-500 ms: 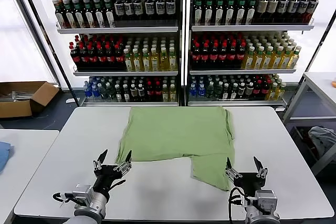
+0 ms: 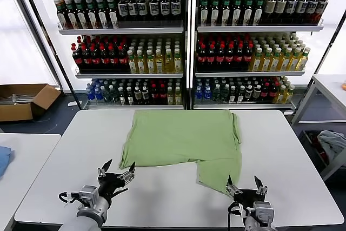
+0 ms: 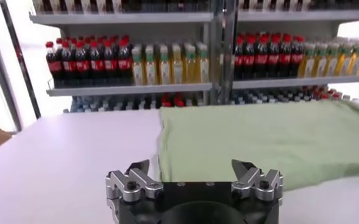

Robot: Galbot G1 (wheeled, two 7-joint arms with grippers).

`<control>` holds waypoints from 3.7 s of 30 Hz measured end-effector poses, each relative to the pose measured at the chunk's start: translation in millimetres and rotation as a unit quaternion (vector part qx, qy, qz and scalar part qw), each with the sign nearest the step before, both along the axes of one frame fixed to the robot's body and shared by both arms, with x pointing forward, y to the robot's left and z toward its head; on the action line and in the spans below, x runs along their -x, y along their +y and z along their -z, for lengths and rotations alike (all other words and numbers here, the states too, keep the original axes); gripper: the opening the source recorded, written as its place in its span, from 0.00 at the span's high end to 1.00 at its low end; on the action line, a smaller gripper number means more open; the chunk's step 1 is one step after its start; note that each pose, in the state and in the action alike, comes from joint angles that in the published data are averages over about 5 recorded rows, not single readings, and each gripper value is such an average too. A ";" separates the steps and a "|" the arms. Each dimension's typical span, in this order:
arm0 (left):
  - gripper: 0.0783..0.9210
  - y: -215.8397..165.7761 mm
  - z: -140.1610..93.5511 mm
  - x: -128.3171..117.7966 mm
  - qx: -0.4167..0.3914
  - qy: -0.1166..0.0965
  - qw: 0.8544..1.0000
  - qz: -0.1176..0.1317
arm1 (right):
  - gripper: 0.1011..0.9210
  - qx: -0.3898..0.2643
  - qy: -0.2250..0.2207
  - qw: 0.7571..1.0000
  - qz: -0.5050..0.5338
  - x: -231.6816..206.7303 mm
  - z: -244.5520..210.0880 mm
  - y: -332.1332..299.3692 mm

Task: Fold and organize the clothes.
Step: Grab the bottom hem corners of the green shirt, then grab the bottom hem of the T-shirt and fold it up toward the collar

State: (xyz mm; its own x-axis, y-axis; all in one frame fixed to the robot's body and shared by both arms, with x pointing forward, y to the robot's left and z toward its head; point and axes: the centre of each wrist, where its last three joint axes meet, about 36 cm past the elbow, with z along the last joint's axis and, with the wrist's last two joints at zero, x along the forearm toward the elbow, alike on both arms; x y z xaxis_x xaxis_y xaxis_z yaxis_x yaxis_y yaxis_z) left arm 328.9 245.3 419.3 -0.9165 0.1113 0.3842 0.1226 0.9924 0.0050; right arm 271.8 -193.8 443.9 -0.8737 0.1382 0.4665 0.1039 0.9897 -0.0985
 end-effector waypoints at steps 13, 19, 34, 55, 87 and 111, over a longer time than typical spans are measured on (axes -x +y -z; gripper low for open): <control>0.12 10.9 18.3 -17.8 -0.012 0.020 1.000 -0.001 | 0.12 -0.004 0.015 1.000 0.006 -4.9 13.0 5.8; 0.12 16.4 21.4 -24.2 -0.014 0.024 1.000 -0.001 | 0.12 -0.003 0.019 1.000 0.007 -7.2 17.8 7.8; 0.12 17.3 32.5 -49.0 -0.008 0.027 1.000 0.008 | 0.12 -0.011 0.028 1.000 0.005 -14.1 27.4 12.3; 0.47 14.9 46.7 -56.5 -0.006 0.046 0.999 0.025 | 0.22 -0.017 0.039 0.999 0.002 -22.5 39.7 11.8; 0.99 3.7 54.4 -41.6 0.011 0.046 0.998 0.030 | 0.99 -0.030 0.012 0.999 -0.011 -23.6 25.6 9.1; 0.99 1.2 24.6 -81.8 0.055 -0.062 0.996 0.018 | 0.99 -0.014 -0.133 0.991 -0.030 -87.7 -8.3 -10.3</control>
State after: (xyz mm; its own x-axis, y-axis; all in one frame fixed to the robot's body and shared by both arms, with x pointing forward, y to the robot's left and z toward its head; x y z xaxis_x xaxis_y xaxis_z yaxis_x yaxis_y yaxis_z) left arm 410.7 246.5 394.6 -0.9509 0.1793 0.2523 0.1624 0.9829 -0.0864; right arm 359.5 -204.0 452.2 -0.9724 0.0728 0.2215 0.0638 0.9968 -0.0476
